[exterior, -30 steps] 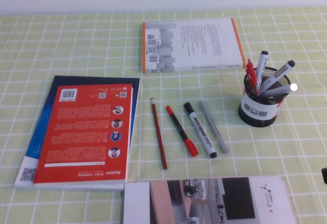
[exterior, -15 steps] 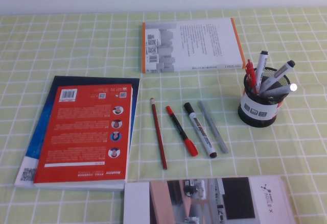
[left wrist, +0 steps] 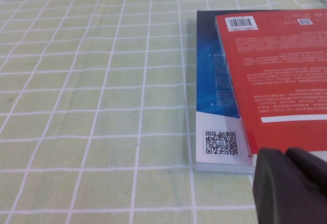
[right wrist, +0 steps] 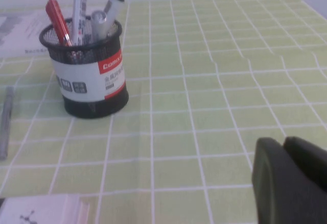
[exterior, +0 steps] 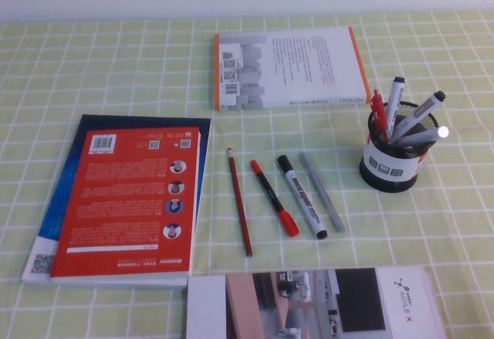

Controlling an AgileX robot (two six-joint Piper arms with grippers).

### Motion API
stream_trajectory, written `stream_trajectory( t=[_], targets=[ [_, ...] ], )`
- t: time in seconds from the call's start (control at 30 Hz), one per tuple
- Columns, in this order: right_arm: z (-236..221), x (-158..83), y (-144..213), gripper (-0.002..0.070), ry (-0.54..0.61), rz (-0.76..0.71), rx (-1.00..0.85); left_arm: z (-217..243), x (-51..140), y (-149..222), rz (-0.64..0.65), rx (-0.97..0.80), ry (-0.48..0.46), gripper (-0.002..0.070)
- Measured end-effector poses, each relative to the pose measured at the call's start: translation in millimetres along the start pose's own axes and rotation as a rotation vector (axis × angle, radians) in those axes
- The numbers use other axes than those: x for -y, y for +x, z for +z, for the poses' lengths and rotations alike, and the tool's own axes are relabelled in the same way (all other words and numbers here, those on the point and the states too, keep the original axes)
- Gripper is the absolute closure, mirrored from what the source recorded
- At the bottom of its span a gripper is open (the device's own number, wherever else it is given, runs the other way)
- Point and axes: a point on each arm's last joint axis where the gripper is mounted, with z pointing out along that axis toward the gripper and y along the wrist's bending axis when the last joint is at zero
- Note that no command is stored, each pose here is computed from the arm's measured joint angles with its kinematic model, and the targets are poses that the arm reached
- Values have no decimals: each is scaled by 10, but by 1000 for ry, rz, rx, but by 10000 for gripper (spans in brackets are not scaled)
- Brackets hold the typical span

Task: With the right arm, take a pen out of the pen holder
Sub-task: 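Take a marker out of the pen holder and lay it on the table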

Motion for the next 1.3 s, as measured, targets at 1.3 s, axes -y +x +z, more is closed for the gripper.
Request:
stream_trajectory(
  t=[1.3],
  targets=[
    [-6,6,115,689,6,2,-123,0,0,0,0,0,0,680]
  ],
)
